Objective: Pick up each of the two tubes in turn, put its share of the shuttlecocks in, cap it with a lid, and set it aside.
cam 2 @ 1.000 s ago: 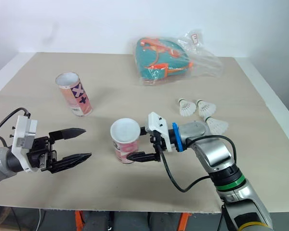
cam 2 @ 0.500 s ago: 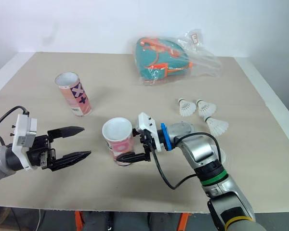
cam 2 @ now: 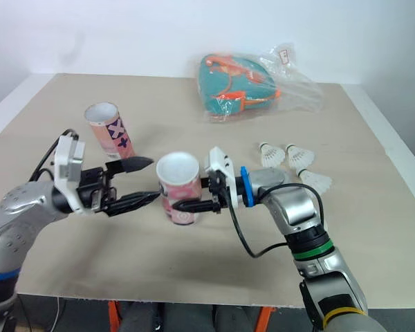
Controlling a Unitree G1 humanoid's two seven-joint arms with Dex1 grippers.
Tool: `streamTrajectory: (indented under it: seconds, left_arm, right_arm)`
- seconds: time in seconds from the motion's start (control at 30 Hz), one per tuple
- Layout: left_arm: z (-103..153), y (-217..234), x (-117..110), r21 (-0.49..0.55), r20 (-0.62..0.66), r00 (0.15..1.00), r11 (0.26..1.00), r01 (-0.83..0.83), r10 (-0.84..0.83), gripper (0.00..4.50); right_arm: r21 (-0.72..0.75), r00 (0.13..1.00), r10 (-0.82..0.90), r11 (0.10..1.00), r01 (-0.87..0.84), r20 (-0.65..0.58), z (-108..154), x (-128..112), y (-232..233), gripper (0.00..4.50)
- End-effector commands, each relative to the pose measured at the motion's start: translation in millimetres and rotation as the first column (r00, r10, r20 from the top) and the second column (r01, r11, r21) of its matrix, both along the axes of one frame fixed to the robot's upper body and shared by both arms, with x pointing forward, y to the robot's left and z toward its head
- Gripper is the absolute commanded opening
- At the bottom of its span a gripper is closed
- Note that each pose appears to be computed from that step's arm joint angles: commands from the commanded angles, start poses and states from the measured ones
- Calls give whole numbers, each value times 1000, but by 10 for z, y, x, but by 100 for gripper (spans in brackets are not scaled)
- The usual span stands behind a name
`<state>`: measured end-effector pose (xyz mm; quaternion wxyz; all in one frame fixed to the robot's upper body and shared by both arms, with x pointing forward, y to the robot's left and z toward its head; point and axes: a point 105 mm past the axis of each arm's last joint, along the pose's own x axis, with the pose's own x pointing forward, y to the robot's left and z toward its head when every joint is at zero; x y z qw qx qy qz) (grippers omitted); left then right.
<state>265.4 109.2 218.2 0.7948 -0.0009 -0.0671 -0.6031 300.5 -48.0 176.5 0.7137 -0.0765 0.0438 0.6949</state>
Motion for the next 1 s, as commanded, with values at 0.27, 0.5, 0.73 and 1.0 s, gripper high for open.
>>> streamTrajectory:
  seconds: [0.27, 0.5, 0.73, 1.0]
  left_arm:
    - [115, -506, 313, -41, 99, 982, 985, 168, -163, 450]
    - [40, -856, 441, -84, 106, 972, 972, 219, -210, 450]
    - [-77, -1055, 372, -63, 121, 955, 958, 281, -272, 450]
    - [-191, -1113, 296, 13, 133, 935, 944, 331, -329, 450]
  right_arm:
    - [332, 633, -772, 614, 716, 63, 1096, 762, -1877, 240]
    - [358, 129, -992, 117, 926, -12, 1170, 631, -3223, 240]
    - [220, -91, -994, -102, 970, -60, 589, 473, -3745, 240]
    - [161, -134, -986, -149, 976, -103, 365, 456, -3814, 240]
